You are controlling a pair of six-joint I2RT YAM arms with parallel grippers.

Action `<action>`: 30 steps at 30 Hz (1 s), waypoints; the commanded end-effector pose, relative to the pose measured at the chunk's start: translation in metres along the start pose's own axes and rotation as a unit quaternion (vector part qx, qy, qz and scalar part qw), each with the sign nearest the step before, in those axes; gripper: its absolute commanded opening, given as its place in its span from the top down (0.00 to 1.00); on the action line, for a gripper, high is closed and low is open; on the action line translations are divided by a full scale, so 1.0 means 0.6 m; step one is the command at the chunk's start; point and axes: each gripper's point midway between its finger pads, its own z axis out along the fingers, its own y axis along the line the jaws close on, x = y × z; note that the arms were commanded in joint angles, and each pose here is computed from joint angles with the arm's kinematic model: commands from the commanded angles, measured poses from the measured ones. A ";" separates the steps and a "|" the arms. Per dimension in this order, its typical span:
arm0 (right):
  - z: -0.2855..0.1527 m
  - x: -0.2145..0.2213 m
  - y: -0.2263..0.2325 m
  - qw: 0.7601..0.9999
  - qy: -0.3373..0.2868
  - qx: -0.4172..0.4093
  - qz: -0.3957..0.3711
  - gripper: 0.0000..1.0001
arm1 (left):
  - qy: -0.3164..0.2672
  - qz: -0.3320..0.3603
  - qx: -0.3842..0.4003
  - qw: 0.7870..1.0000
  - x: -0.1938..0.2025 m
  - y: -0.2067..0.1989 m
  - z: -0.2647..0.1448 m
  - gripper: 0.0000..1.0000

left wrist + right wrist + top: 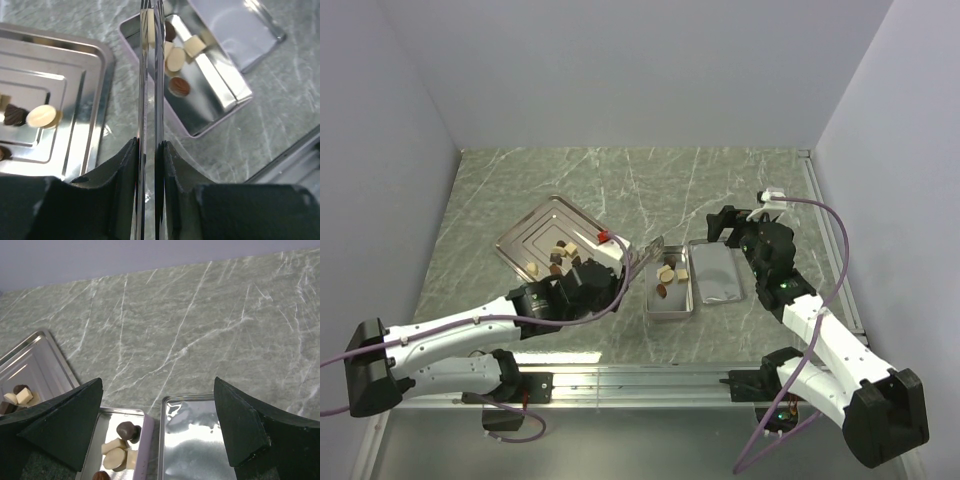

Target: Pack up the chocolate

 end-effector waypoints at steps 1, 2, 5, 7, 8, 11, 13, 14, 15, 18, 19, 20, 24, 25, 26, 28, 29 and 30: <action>0.005 -0.056 0.015 0.999 -0.037 -0.009 -0.001 0.02 | -0.026 0.010 0.057 0.998 -0.023 -0.039 -0.007 0.79; 0.005 -0.057 0.015 0.999 -0.038 -0.008 -0.001 0.02 | -0.022 0.013 0.061 0.998 -0.021 -0.044 -0.006 0.78; 0.005 -0.057 0.014 0.999 -0.038 -0.007 -0.001 0.02 | -0.009 0.023 0.049 0.998 -0.012 -0.045 0.003 0.77; 0.004 -0.057 0.015 0.999 -0.038 -0.008 -0.002 0.02 | 0.000 0.027 0.040 0.999 -0.005 -0.043 0.009 0.75; 0.004 -0.057 0.015 0.999 -0.038 -0.008 -0.002 0.02 | 0.003 0.028 0.038 0.999 -0.003 -0.043 0.009 0.74; 0.004 -0.057 0.015 0.999 -0.038 -0.009 -0.001 0.02 | 0.004 0.030 0.039 0.999 -0.001 -0.044 0.009 0.66; 0.005 -0.056 0.015 0.999 -0.037 -0.009 -0.002 0.02 | 0.001 0.027 0.037 0.999 -0.003 -0.042 0.007 0.65; 0.005 -0.056 0.014 0.999 -0.038 -0.008 -0.001 0.02 | -0.001 0.027 0.036 0.999 -0.003 -0.041 0.006 0.62; 0.004 -0.057 0.014 0.999 -0.038 -0.008 -0.001 0.02 | -0.002 0.025 0.034 0.999 -0.004 -0.041 0.006 0.61; 0.004 -0.057 0.015 0.999 -0.038 -0.009 -0.001 0.02 | -0.004 0.021 0.033 0.999 -0.005 -0.039 0.004 0.60; 0.004 -0.057 0.015 0.999 -0.038 -0.009 -0.001 0.02 | -0.004 0.022 0.031 0.999 -0.005 -0.038 0.004 0.59; 0.004 -0.056 0.016 0.999 -0.038 -0.010 -0.001 0.02 | -0.004 0.021 0.029 0.999 -0.005 -0.037 0.004 0.59; 0.004 -0.056 0.016 0.999 -0.037 -0.010 -0.002 0.02 | -0.009 -0.002 -0.002 1.000 -0.006 -0.018 0.000 0.60; 0.005 -0.056 0.015 0.999 -0.038 -0.008 -0.001 0.02 | -0.009 -0.008 -0.010 1.000 -0.004 -0.010 -0.006 0.60; 0.005 -0.057 0.014 0.999 -0.039 -0.008 -0.001 0.02 | -0.017 -0.026 -0.032 0.999 -0.005 0.004 -0.009 0.60; 0.004 -0.058 0.015 0.999 -0.039 -0.009 -0.001 0.02 | -0.031 -0.050 -0.061 0.996 -0.012 0.025 -0.023 0.60; 0.004 -0.057 0.015 0.999 -0.038 -0.008 -0.001 0.02 | -0.035 -0.066 -0.089 0.993 -0.008 0.044 -0.028 0.60; 0.004 -0.057 0.016 0.999 -0.038 -0.010 -0.001 0.02 | -0.039 -0.074 -0.101 0.991 -0.007 0.054 -0.033 0.60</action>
